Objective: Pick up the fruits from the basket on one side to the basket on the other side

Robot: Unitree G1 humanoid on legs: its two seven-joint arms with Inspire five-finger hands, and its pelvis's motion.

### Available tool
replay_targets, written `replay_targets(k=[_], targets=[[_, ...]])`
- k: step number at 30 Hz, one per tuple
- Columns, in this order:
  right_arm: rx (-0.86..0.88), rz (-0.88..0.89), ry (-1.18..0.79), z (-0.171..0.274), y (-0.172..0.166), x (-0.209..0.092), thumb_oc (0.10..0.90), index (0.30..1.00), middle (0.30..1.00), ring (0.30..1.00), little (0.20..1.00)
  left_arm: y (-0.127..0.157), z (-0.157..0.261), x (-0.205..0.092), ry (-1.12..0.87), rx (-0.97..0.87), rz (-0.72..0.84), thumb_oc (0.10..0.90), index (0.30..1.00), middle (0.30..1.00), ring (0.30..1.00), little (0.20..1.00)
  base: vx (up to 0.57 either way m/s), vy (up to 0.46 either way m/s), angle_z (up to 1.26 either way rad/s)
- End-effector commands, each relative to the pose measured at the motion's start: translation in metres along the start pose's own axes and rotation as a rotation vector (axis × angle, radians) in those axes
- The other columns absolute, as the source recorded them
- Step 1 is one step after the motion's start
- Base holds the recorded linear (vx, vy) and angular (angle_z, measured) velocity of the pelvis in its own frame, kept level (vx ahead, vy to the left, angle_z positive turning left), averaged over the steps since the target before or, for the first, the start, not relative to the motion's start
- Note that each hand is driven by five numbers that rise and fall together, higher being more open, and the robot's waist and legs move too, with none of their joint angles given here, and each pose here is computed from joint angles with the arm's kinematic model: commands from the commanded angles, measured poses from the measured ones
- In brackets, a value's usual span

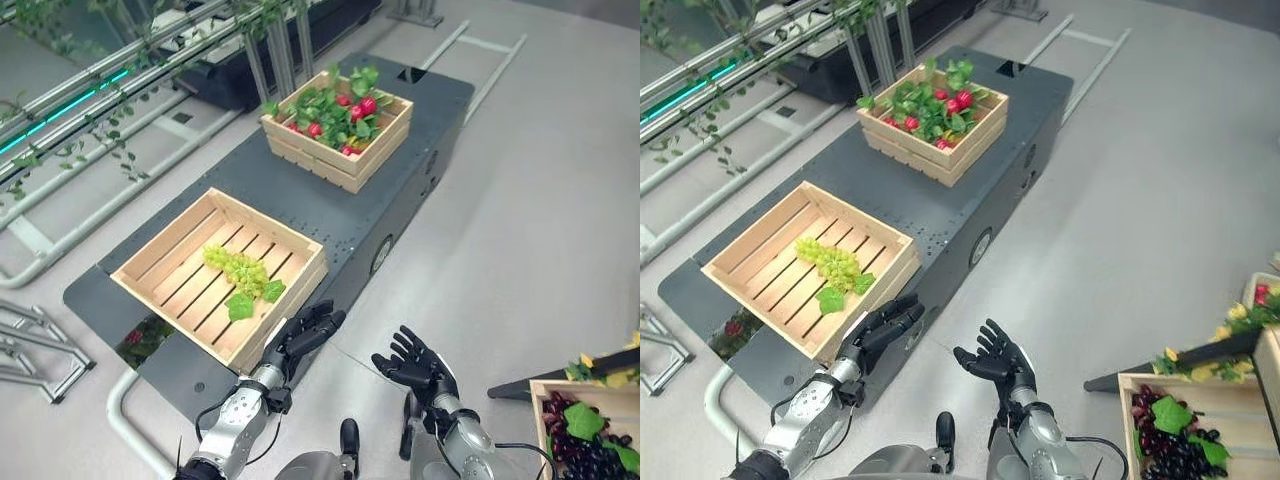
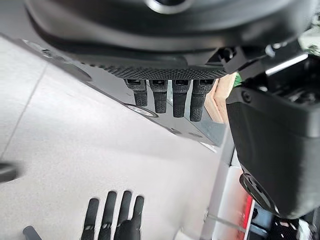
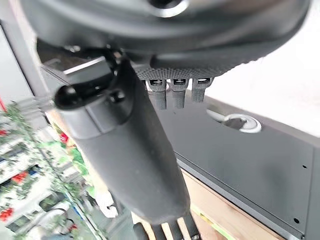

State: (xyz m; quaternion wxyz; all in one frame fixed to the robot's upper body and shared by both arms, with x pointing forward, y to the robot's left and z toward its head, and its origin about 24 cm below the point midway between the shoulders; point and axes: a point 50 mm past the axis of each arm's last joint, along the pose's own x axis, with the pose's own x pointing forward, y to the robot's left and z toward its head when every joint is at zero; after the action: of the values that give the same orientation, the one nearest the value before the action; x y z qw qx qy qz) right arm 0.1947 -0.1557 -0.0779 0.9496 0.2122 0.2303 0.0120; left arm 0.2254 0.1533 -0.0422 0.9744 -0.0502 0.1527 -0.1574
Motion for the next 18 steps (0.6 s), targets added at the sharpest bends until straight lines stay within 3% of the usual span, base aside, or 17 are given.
replay_targets(k=[1, 6, 9, 18], targets=[[0.048, 0.093, -0.188, 0.037, 0.018, 0.019, 0.800, 0.900, 0.900, 0.900, 0.900, -0.019, 0.044, 0.013, -0.224, 0.059, -0.174, 0.800, 0.900, 0.900, 0.900, 0.900, 0.27, -0.313, 1.22], [0.071, 0.096, -0.158, 0.035, 0.016, 0.017, 0.800, 0.900, 0.900, 0.900, 0.900, -0.023, 0.035, 0.008, -0.185, 0.092, -0.219, 0.800, 0.900, 0.900, 0.900, 0.900, 0.31, -0.264, 1.01], [0.039, 0.079, -0.148, 0.038, 0.007, 0.019, 0.800, 0.900, 0.900, 0.900, 0.900, -0.032, 0.040, 0.010, -0.192, 0.168, -0.258, 0.800, 0.900, 0.900, 0.900, 0.900, 0.32, -0.173, 0.17], [0.022, 0.070, -0.177, 0.047, -0.001, 0.017, 0.800, 0.900, 0.900, 0.900, 0.900, -0.033, 0.036, 0.009, -0.187, 0.106, -0.261, 0.800, 0.900, 0.900, 0.900, 0.900, 0.11, 0.017, 0.21]])
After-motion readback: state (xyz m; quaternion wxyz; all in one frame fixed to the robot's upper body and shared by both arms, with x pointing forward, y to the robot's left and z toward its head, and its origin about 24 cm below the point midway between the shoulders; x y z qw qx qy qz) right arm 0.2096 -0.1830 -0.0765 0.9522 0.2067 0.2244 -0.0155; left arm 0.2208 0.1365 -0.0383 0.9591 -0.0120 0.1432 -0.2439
